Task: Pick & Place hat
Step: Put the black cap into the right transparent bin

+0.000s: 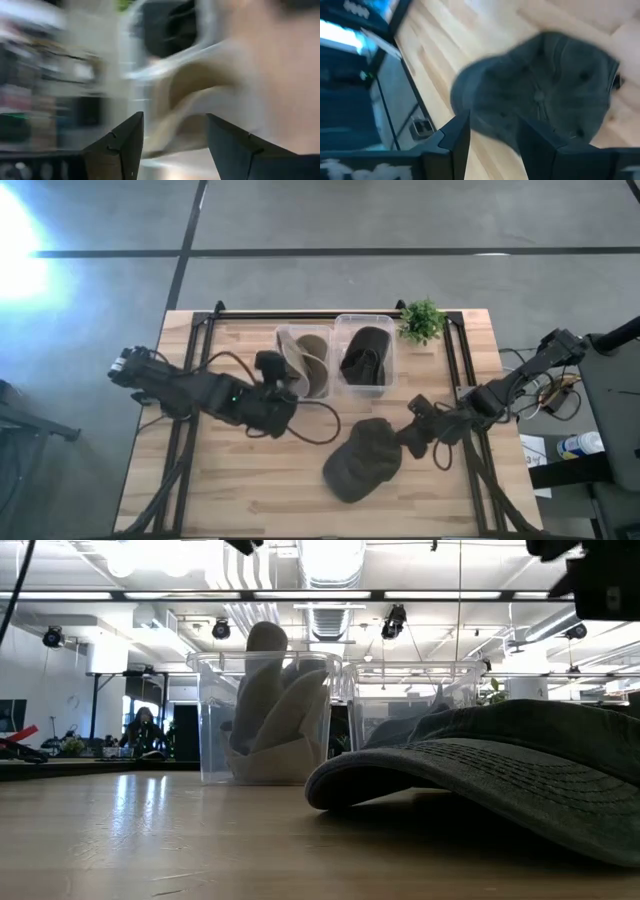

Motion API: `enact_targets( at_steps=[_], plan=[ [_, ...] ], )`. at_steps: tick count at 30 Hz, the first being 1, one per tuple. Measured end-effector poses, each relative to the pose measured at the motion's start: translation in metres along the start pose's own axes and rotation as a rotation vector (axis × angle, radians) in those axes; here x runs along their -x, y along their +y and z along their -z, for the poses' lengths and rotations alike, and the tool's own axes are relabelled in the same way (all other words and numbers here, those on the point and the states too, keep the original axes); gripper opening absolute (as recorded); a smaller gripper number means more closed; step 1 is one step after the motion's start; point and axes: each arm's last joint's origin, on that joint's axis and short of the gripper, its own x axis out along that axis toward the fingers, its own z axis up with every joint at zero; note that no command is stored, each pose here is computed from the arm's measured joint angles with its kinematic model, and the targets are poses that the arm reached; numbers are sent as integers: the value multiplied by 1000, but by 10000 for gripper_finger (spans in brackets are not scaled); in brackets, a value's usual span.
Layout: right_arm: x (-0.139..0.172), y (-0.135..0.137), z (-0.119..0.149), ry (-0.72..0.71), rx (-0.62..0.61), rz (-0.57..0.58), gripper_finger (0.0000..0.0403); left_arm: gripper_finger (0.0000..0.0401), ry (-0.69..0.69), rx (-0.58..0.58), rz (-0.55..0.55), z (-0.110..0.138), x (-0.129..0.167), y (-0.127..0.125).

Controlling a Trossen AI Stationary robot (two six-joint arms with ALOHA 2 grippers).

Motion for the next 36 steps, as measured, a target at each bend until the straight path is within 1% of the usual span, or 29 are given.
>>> enact_targets(
  at_steps=[2,4,5,7,10,14,16,18,20,22,24,26,30,32,34,36],
  plan=[
    [-8,1,4,52,8,16,144,201,-35,203,192,-3,5,-11],
    [-18,0,9,112,15,43,144,201,-66,422,440,-12,4,-25],
    [-24,0,11,146,18,56,144,201,-78,505,551,-18,2,-34],
    [-36,-1,17,199,21,93,144,201,-98,633,722,-28,-7,-54],
    [-56,-4,25,259,15,145,144,201,-97,806,897,-37,-24,-87],
    [-82,-2,34,300,14,131,144,201,13,1026,1161,-33,-48,-141],
    [-94,-1,38,326,-4,116,144,201,53,1154,1227,-26,-62,-169],
    [-104,-2,42,340,-23,114,144,201,68,1310,1242,-18,-72,-190],
    [-114,-3,45,338,-47,120,144,201,82,1461,1224,-9,-80,-206],
    [-124,-5,49,335,-68,122,144,201,127,1595,1160,2,-88,-221],
    [-134,-6,52,332,-77,111,144,201,167,1686,1073,11,-94,-234],
    [-144,-7,56,329,-82,92,144,201,171,1735,1030,13,-96,-243],
    [-164,-4,62,325,-97,-4,144,201,149,1762,952,14,-102,-255],
    [-173,-3,64,323,-106,-55,144,201,128,1800,922,10,-105,-256],
    [-180,-4,67,324,-120,-79,144,201,107,1837,886,7,-106,-257],
    [-185,-3,68,329,-123,-99,144,201,61,1839,853,3,-107,-257]
  ],
)
